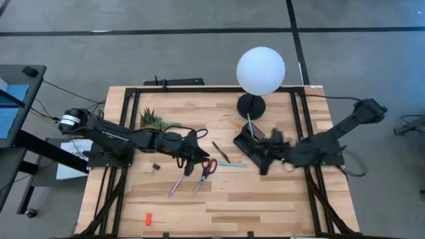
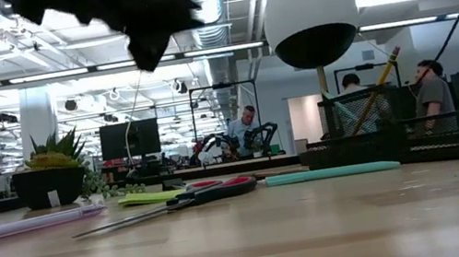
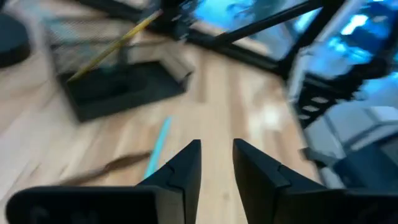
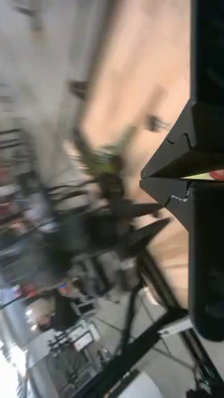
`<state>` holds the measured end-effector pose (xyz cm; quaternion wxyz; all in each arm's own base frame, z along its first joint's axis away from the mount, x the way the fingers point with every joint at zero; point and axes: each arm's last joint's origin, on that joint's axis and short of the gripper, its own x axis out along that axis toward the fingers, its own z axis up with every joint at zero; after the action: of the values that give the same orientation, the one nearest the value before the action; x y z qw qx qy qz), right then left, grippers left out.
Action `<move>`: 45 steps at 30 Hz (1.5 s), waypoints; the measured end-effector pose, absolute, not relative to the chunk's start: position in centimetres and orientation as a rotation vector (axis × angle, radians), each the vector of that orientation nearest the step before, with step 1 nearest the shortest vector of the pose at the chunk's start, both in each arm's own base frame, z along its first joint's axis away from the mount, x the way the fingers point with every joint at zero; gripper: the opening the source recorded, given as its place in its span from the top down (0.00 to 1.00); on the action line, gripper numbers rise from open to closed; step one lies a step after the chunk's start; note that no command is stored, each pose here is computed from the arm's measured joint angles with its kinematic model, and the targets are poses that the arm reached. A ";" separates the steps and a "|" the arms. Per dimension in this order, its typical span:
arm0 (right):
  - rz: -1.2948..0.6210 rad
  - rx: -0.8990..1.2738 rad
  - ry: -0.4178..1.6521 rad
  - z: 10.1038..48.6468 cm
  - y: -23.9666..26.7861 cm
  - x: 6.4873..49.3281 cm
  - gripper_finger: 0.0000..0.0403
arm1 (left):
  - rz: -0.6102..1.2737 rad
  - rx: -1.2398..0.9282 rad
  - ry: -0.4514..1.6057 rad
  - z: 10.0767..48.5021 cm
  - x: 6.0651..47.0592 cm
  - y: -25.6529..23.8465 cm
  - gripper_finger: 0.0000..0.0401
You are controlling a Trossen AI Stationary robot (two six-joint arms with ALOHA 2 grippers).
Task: Pick and place office supplies into organizer
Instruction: Put the blue pen into the black desk organizer
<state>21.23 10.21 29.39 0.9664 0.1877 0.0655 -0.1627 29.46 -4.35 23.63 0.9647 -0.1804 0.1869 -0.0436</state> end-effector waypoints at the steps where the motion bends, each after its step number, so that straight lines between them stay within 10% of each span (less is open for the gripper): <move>1: -0.324 0.401 0.171 28.4 10.4 22.1 1.00 | -0.114 -0.356 0.365 24.1 29.6 -4.4 0.78; 19: -0.544 0.362 1.084 18.5 9.3 33.2 1.00 | -0.061 -0.233 0.107 34.2 23.8 -3.3 0.78; 45: -0.671 0.492 1.174 15.0 12.0 33.6 1.00 | 0.028 -0.209 0.226 33.7 21.9 -2.8 0.78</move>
<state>33.55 11.98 15.03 0.7521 0.2252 0.5379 -0.3072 21.86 -2.77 33.71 0.9881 -0.1040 0.1125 0.0137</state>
